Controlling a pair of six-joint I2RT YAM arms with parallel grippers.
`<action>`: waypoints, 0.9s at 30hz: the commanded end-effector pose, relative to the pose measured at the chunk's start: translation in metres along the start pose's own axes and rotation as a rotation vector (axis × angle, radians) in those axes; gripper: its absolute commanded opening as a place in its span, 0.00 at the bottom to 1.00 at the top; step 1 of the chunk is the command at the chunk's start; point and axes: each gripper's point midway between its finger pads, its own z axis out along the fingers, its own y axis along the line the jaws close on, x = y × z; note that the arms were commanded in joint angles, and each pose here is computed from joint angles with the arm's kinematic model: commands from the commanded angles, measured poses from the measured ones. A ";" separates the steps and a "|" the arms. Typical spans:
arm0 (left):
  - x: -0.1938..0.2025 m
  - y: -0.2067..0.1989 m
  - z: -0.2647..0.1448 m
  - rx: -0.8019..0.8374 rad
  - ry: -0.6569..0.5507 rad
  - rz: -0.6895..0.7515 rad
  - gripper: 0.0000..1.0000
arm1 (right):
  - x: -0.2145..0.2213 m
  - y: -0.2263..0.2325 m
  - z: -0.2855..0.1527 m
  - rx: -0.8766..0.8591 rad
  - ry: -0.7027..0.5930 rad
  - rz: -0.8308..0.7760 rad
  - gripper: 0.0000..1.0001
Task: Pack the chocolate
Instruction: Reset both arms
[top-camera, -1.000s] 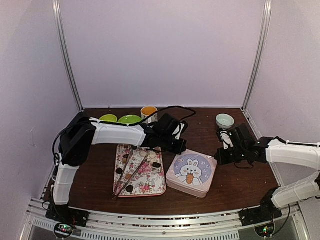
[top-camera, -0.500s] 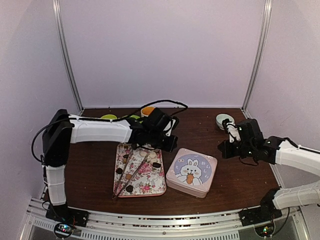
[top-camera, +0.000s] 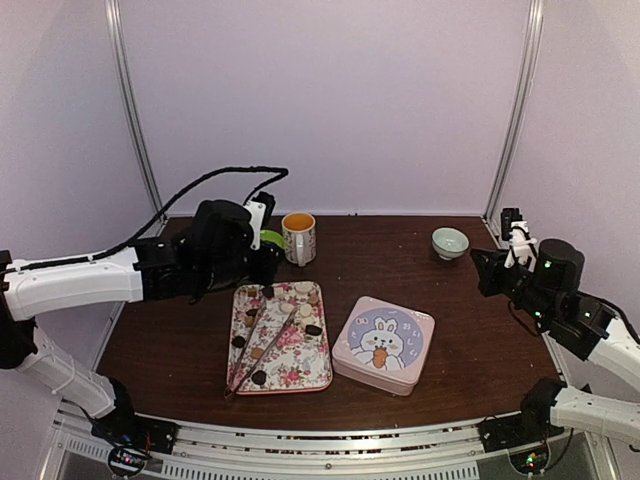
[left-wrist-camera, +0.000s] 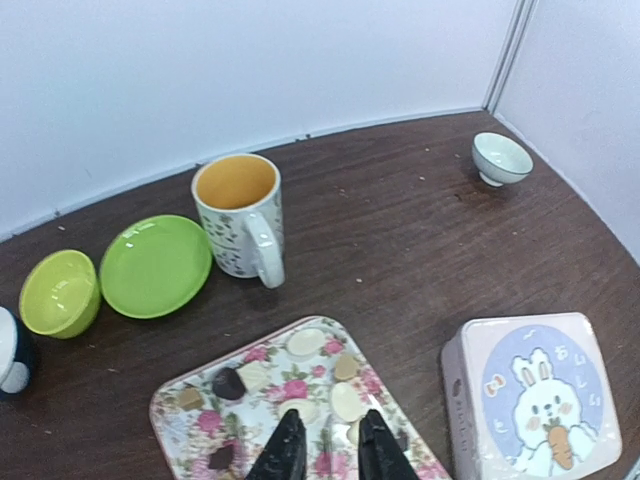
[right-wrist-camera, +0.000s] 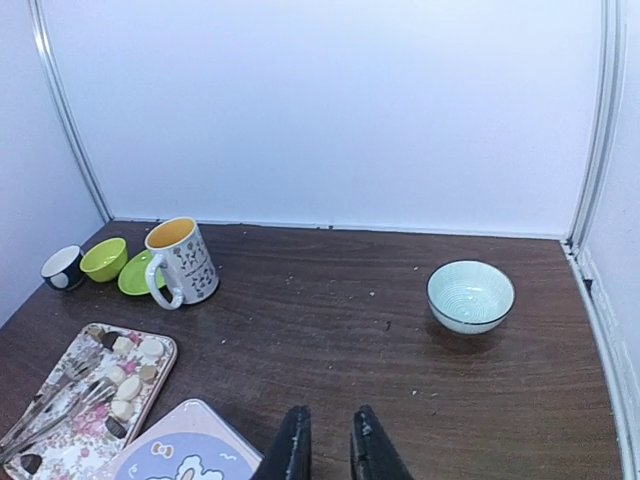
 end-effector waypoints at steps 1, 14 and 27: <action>-0.018 0.040 -0.025 -0.182 -0.063 0.094 0.26 | -0.024 -0.017 -0.005 0.101 -0.102 -0.051 0.29; -0.017 0.162 -0.087 -0.619 -0.151 0.215 0.98 | -0.013 -0.060 -0.004 0.300 -0.372 -0.204 1.00; 0.053 0.287 -0.103 -0.811 -0.247 0.163 0.98 | 0.038 -0.133 0.036 0.415 -0.289 -0.194 0.96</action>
